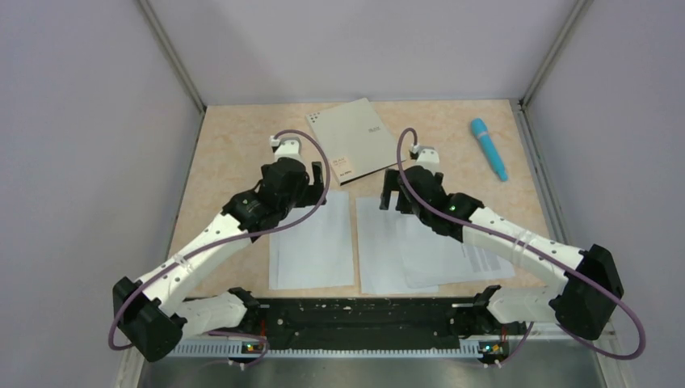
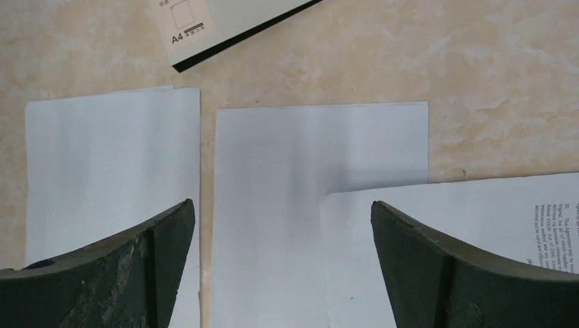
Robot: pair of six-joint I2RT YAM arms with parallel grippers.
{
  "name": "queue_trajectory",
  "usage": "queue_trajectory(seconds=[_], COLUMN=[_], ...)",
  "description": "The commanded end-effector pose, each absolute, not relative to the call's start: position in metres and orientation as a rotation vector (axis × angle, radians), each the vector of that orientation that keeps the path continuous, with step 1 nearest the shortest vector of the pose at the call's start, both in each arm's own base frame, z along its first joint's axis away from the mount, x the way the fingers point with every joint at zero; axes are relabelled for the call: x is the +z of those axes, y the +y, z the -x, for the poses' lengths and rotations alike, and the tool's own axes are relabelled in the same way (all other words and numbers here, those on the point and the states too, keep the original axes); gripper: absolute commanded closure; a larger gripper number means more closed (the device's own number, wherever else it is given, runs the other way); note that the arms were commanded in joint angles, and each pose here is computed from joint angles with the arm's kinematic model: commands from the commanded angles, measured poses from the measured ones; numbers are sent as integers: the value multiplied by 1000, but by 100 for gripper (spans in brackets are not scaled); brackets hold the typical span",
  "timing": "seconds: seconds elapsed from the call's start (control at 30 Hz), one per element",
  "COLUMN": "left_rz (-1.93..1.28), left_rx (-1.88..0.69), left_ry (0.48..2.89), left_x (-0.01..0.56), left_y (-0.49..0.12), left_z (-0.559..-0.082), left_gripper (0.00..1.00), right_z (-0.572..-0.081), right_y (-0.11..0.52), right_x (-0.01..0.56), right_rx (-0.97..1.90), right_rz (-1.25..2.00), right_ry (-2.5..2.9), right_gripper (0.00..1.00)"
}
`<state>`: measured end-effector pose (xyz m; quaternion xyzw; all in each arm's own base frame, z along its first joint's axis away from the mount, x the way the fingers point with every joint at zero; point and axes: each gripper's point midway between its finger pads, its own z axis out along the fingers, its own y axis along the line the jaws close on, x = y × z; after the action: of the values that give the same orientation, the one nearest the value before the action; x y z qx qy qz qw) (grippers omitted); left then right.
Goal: Put the files into the folder
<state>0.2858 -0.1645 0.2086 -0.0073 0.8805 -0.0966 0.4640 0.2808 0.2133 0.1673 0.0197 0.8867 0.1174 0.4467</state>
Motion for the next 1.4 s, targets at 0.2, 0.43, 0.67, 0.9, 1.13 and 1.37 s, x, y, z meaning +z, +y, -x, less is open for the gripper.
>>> queue_trajectory(seconds=[0.2,0.43,0.67,0.9,1.13,1.37], left_rz=[205,289,339,204,-232,-657], left_rx=[-296,-278,-373,-686,-864,-990], left_ry=[2227,2247,2283,2412,2388,2386], left_x=[205,185,152,129,129,106], left_y=[-156,-148,-156,-221,-326,-400], left_z=[-303,-314,-320,-306,-318,-327], left_gripper=[3,2,2,2,11,26], right_z=[-269,-264,-248,-245,-254,-266], right_y=[205,207,214,160,105,69], right_x=[178,160,122,101,109,134], right_rx=[346,420,523,313,225,161], right_rz=[-88,-70,-165,-333,-594,-681], right_ry=[2217,2276,2347,2344,2295,2232], right_gripper=[1,1,1,1,1,1])
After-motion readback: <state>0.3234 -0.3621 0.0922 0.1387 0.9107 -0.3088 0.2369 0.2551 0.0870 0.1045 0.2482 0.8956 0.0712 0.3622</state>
